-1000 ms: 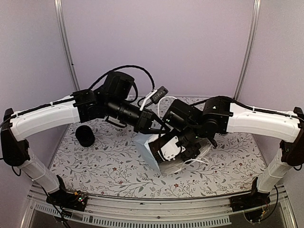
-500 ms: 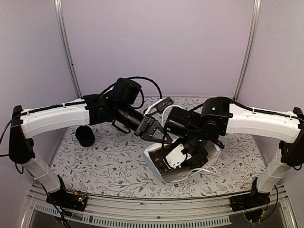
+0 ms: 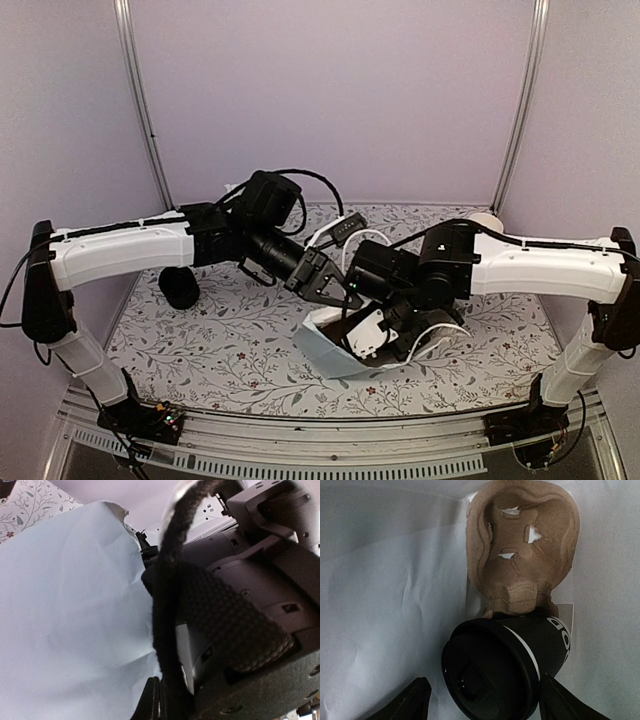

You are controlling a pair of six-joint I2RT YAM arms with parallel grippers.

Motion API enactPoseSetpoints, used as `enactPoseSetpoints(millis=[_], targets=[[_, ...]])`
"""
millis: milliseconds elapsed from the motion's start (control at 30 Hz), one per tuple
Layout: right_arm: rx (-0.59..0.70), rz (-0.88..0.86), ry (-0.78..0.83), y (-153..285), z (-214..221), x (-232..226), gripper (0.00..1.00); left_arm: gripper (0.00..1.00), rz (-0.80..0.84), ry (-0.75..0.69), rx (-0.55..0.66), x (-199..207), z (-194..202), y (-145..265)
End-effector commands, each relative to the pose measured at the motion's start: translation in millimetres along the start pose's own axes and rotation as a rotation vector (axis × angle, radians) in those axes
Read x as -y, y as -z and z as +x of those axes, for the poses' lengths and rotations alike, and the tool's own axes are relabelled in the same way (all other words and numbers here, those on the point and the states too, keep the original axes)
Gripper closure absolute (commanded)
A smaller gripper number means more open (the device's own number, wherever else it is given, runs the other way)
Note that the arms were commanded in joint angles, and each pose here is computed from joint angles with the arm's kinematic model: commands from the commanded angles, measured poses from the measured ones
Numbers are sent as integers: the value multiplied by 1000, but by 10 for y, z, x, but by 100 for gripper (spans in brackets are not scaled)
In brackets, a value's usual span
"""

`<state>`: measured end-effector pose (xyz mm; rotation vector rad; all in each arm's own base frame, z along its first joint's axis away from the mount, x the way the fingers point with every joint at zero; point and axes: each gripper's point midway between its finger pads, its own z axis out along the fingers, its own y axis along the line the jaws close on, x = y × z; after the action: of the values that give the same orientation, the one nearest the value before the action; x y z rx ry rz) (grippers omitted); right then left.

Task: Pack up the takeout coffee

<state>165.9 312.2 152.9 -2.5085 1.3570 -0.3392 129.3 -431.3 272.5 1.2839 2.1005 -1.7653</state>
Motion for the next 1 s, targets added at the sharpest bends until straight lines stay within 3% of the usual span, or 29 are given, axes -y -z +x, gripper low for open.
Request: enactPoseSetpoints(millis=[0,200,400,667,967], targets=[[-14,75,-13,-125,5,107,26,100,47,10,-26,2,90,-36],[-19,173,20,-303,-6,198,28,100,46,24,-33,-52,157,-61],[1,208,40,-329,-47,247,52,100,28,30,-31,-88,182,-51],[139,152,21,202,-175,249,76,100,-63,7,5,-124,104,65],[313,15,-42,874,-282,70,77,100,-233,-29,66,-222,-25,252]])
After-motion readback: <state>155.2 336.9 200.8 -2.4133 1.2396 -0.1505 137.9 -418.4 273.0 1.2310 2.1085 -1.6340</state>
